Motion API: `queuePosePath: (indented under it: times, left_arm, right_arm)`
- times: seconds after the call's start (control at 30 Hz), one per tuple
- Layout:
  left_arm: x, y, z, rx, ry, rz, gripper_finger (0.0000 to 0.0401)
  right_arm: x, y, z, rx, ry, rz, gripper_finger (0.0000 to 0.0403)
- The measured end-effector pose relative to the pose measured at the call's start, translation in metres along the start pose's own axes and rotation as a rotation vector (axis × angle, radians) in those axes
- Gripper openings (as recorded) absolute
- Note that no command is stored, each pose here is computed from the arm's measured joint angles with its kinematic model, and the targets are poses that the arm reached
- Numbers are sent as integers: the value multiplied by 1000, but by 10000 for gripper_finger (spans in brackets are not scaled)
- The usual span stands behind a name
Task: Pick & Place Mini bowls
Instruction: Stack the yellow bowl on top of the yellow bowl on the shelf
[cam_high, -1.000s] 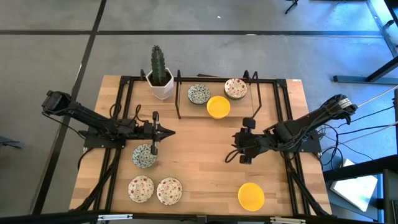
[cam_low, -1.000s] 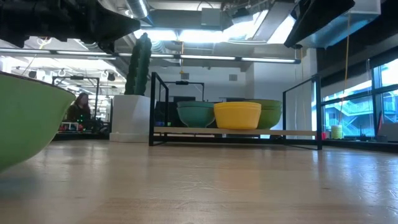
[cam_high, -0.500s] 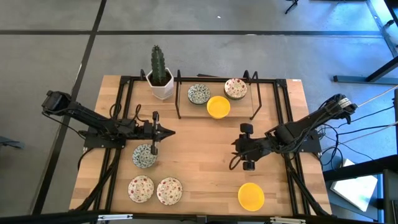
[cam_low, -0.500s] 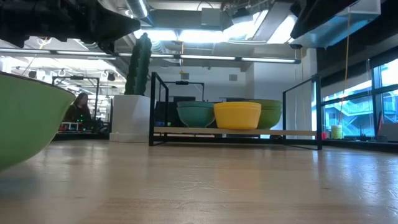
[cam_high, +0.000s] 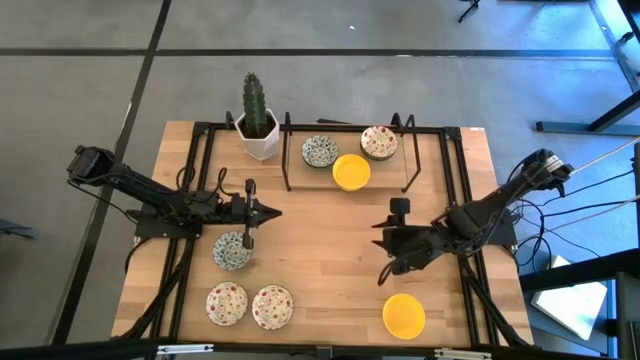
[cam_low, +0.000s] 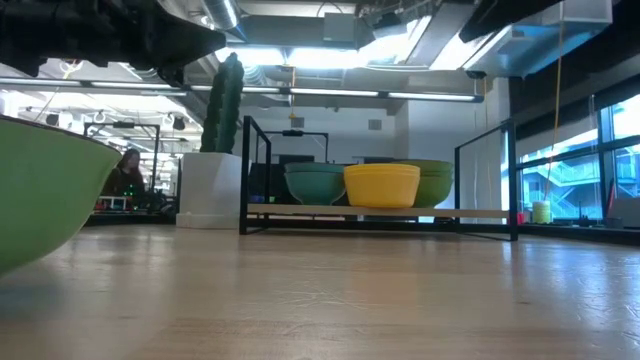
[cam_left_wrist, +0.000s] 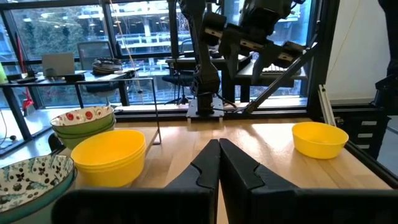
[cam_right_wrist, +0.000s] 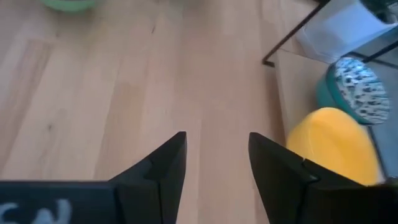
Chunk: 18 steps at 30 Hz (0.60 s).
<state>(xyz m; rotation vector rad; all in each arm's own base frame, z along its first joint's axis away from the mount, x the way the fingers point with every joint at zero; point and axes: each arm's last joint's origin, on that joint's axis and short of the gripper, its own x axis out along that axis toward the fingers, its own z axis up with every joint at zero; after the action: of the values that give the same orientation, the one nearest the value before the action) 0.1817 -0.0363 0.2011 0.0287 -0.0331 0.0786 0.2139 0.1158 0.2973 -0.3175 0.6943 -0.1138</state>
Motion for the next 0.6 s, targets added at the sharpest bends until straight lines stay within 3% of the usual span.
queuePosePath:
  times: [0.27,0.4,0.6]
  left_arm:
    - [0,2,-1,-12,7,84,2]
    - [0,2,-1,-15,9,81,5]
    - [0,2,-1,-15,9,77,7]
  right_arm:
    - [-3,1,-9,-34,61,-39,173]
    - [-15,-5,-20,1,106,-118,173]
    - [-49,-8,-35,108,-11,-93,173]
